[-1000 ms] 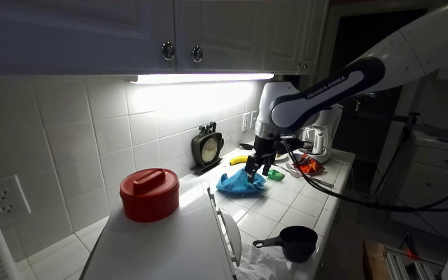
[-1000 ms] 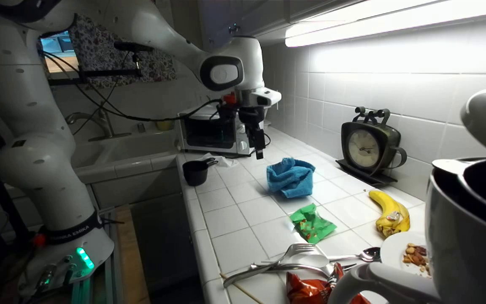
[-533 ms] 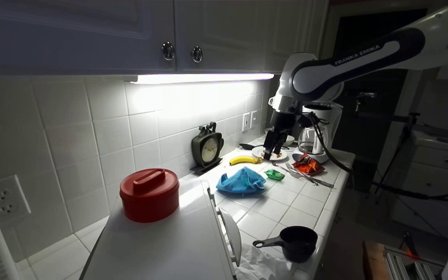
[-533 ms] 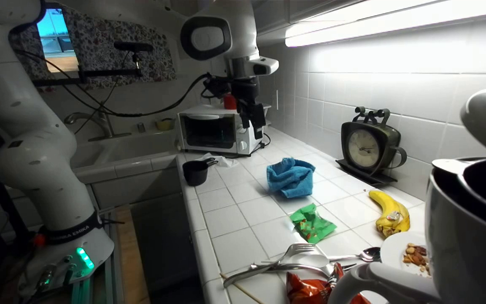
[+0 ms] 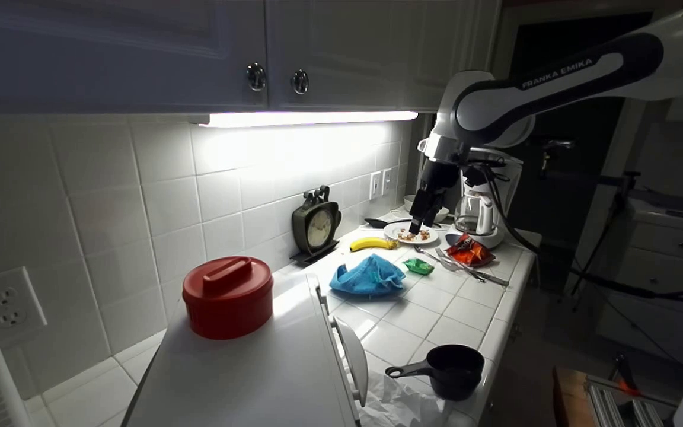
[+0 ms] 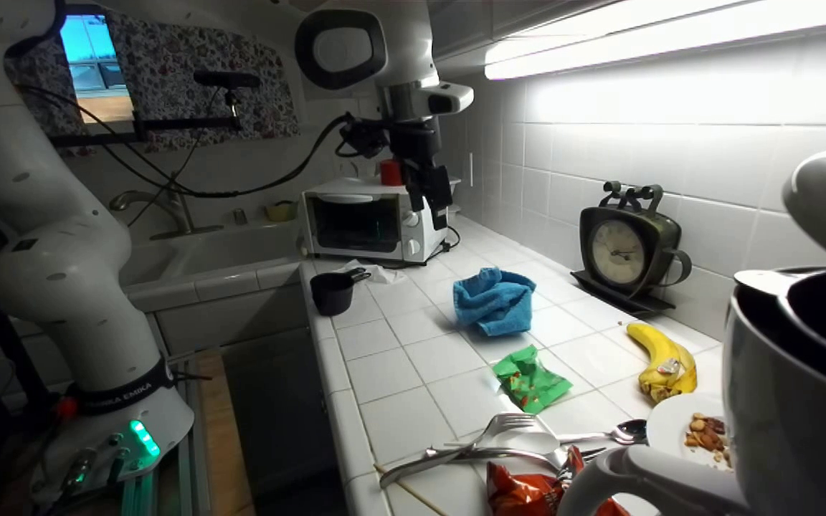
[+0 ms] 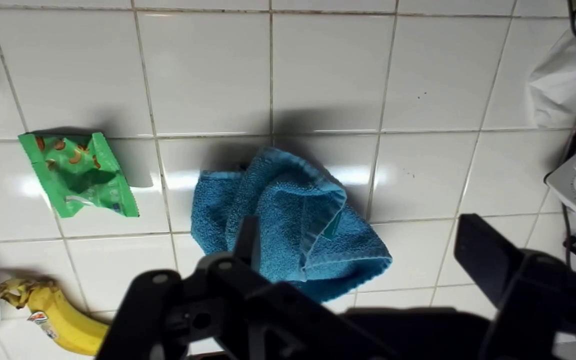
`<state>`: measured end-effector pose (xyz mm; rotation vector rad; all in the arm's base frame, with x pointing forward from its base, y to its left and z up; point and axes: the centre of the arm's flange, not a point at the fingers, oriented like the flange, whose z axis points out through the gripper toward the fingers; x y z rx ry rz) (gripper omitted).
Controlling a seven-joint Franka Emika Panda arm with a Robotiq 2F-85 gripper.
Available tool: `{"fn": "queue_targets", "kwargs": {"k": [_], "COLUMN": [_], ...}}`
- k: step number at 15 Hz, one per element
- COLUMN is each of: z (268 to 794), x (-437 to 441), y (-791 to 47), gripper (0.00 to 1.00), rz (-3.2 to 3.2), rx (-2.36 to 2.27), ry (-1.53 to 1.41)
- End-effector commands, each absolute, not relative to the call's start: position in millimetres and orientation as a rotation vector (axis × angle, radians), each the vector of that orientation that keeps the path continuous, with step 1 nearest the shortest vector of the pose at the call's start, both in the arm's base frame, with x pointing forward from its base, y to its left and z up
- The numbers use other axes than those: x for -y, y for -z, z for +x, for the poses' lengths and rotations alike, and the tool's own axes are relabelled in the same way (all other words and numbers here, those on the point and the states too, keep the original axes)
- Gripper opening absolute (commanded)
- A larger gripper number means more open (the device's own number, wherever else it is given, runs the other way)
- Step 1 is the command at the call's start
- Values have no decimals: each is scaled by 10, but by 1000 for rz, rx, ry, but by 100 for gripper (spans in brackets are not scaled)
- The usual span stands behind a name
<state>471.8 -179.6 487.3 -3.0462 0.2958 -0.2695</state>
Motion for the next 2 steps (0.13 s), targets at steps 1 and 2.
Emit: {"fn": "queue_targets", "kwargs": {"k": [1, 2], "z": [4634, 4637], "x": [1807, 1808], "y": [-4918, -4914], "gripper": [100, 100], "rz": [-3054, -3054], "rx": [-274, -274], "ry": [251, 246]}}
